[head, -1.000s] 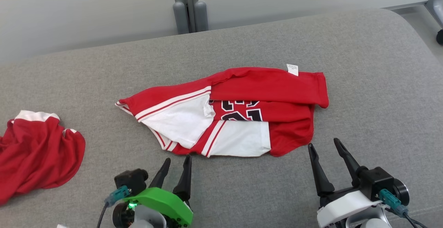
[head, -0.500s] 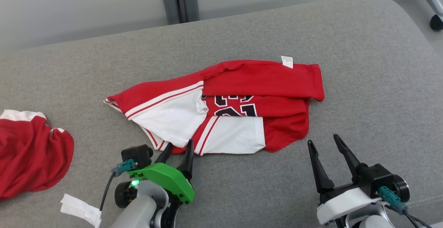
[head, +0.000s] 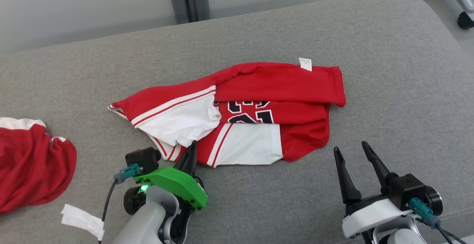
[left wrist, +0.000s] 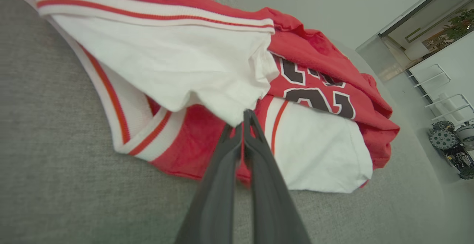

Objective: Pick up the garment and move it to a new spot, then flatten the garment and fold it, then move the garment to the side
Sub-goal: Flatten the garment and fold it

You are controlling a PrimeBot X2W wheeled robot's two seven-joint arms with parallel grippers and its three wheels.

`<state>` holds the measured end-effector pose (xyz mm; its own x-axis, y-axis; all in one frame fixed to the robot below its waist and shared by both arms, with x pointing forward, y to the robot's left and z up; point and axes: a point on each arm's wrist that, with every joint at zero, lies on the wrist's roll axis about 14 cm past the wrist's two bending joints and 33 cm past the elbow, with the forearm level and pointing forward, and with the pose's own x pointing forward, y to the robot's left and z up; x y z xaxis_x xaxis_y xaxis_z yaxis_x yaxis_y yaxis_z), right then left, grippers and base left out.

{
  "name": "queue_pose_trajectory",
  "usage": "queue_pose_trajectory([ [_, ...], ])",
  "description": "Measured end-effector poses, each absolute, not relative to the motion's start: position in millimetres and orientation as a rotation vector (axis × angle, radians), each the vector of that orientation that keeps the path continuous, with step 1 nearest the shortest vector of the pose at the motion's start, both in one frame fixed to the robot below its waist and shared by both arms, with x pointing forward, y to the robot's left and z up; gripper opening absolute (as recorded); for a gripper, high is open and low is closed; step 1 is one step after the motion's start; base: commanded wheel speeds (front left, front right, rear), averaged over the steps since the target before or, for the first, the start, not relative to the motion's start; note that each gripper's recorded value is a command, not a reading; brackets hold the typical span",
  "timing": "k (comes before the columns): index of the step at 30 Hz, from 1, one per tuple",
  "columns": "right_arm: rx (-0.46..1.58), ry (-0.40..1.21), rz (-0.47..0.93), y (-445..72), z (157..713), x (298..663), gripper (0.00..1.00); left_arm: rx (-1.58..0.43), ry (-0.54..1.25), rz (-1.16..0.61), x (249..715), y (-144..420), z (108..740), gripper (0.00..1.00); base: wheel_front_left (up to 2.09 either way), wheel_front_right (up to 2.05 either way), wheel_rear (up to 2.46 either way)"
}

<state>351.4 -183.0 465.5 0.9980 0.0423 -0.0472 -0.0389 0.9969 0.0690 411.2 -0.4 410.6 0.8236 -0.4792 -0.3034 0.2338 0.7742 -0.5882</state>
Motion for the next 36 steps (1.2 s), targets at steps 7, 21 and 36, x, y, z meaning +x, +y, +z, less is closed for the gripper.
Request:
queue_pose_trajectory([
  [7, 0.073, 0.046, 0.074, -173, 466, 356, 1.00, -0.567, 0.387, -0.386, 417, 17, 430, 0.00, 0.00, 0.00, 0.00],
  [21, 0.045, -0.008, 0.092, -178, 481, 389, 1.00, -0.479, 0.277, -0.287, 410, 76, 451, 0.00, 0.00, 0.00, 0.00],
  [36, 0.055, 0.022, 0.134, -164, 469, 409, 1.00, -0.545, 0.621, -0.364, 341, 46, 379, 0.00, 0.00, 0.00, 0.00],
])
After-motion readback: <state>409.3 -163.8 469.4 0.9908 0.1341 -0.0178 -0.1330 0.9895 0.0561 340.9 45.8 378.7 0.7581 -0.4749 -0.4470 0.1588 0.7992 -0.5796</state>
